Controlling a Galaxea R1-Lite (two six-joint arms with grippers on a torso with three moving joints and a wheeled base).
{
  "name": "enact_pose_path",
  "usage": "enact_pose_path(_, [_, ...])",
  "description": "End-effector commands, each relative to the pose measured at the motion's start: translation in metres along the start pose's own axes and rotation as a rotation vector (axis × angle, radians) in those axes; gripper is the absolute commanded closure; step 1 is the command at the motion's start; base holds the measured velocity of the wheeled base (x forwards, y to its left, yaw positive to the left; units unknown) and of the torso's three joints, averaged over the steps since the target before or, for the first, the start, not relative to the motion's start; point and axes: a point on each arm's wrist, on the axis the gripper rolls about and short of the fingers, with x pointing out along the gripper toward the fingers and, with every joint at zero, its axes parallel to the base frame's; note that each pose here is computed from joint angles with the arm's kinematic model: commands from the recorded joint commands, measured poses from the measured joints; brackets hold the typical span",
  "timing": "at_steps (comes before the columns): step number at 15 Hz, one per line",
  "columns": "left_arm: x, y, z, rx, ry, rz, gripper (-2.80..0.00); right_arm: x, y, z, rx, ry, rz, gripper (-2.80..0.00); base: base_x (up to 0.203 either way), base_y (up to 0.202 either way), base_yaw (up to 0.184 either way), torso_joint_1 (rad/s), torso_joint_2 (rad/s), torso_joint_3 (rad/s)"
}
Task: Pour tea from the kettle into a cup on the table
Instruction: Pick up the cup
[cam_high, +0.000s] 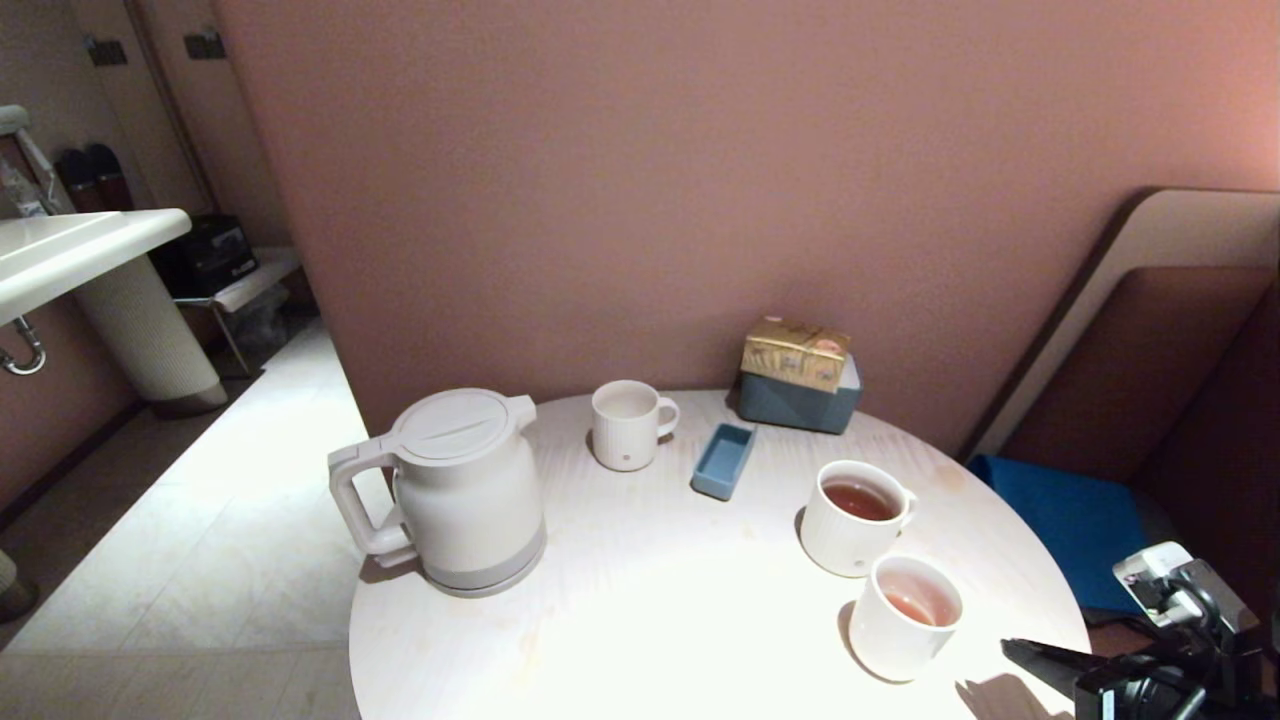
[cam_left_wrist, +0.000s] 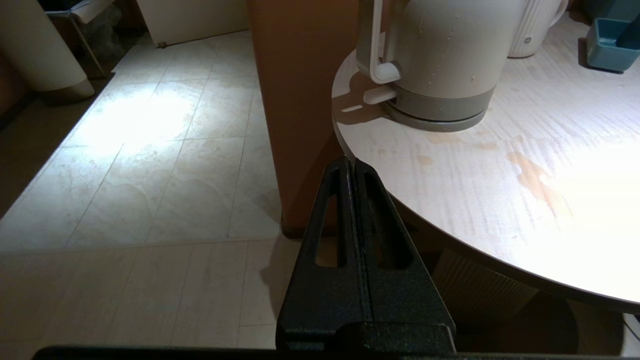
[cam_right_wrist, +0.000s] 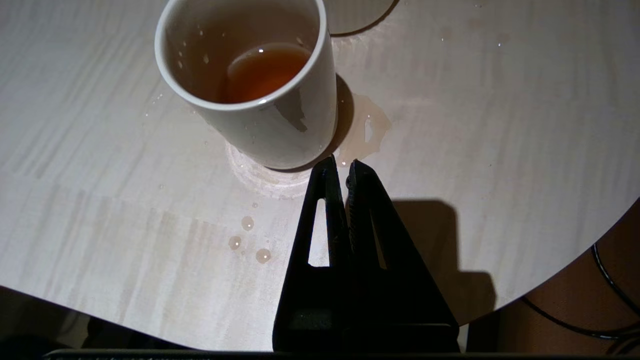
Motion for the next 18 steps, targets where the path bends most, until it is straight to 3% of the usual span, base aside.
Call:
enact_pose_path(1, [0.000,0.000,0.000,0.000,0.001,0.000,0.00,-0.002,0.001,-0.003,0.005,0.024,0.015,0.00,0.000,0.000,0.000,0.000,0.00,0.000])
enact_pose_path(4, [0.000,0.000,0.000,0.000,0.001,0.000,0.00,-0.006,0.004,-0.013,-0.003,0.104,0.091,0.00,0.000,0.000,0.000,0.000,0.00,0.000])
enact_pose_path(10, [0.000,0.000,0.000,0.000,0.001,0.000,0.00,0.013,0.001,-0.010,-0.026,0.165,0.125,0.00,0.000,0.000,0.000,0.000,0.00,0.000])
enact_pose_path(11, [0.000,0.000,0.000,0.000,0.001,0.000,0.00,0.017,0.000,-0.009,-0.027,0.177,0.135,-2.80,0.000,0.000,0.000,0.000,0.00,0.000])
enact_pose_path(18, [0.000,0.000,0.000,0.000,0.001,0.000,0.00,0.048,-0.007,0.002,-0.063,0.143,0.141,-2.80,0.000,0.000,0.000,0.000,0.00,0.000])
